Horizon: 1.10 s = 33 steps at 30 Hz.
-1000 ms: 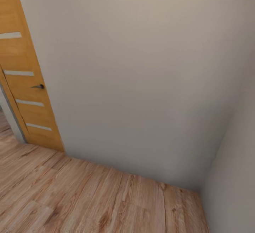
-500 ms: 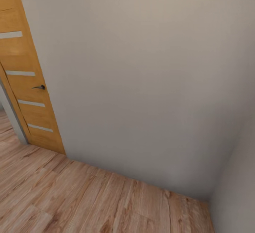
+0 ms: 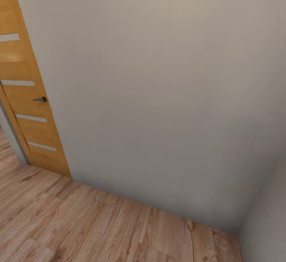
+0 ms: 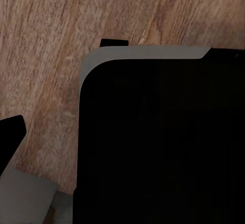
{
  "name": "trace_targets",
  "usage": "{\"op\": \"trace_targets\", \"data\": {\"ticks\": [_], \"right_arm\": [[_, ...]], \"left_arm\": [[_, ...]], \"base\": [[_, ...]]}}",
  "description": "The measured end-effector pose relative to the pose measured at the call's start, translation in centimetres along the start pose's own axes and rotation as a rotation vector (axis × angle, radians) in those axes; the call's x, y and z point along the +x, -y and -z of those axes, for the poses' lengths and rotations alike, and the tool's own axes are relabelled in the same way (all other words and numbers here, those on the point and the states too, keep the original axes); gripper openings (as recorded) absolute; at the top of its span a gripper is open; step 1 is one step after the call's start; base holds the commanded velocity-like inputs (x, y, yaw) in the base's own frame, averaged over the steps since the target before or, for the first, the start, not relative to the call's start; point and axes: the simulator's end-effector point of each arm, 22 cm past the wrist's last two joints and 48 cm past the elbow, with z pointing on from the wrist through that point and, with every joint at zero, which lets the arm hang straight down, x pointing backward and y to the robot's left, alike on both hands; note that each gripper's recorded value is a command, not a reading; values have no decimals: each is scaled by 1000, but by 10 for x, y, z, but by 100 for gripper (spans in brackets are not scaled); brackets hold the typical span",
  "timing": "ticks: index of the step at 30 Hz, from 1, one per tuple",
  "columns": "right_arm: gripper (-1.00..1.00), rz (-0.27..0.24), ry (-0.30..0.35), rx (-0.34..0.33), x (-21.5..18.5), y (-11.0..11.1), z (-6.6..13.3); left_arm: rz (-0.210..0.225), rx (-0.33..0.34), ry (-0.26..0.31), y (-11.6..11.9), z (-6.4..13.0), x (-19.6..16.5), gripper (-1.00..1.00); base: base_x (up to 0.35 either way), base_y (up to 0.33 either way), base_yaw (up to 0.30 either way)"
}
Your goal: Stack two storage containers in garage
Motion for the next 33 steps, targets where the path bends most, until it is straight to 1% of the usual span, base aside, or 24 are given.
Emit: {"op": "trace_targets", "data": {"ticks": [10,14,19,33], "right_arm": [[100,-3,5,1,-1,2,0],[100,-3,2,-3,-1,-1,0],[100,-3,1,-5,-1,-3,0],[100,-2,1,-6,-1,-4,0]], "left_arm": [[0,-1,-1,0,0,0,100],[0,-1,0,0,0,0,100],[0,-1,0,0,0,0,100],[1,0,0,1,0,0,100]], "base": [[0,0,0],[0,0,28],[0,0,212],[0,0,267]]}}
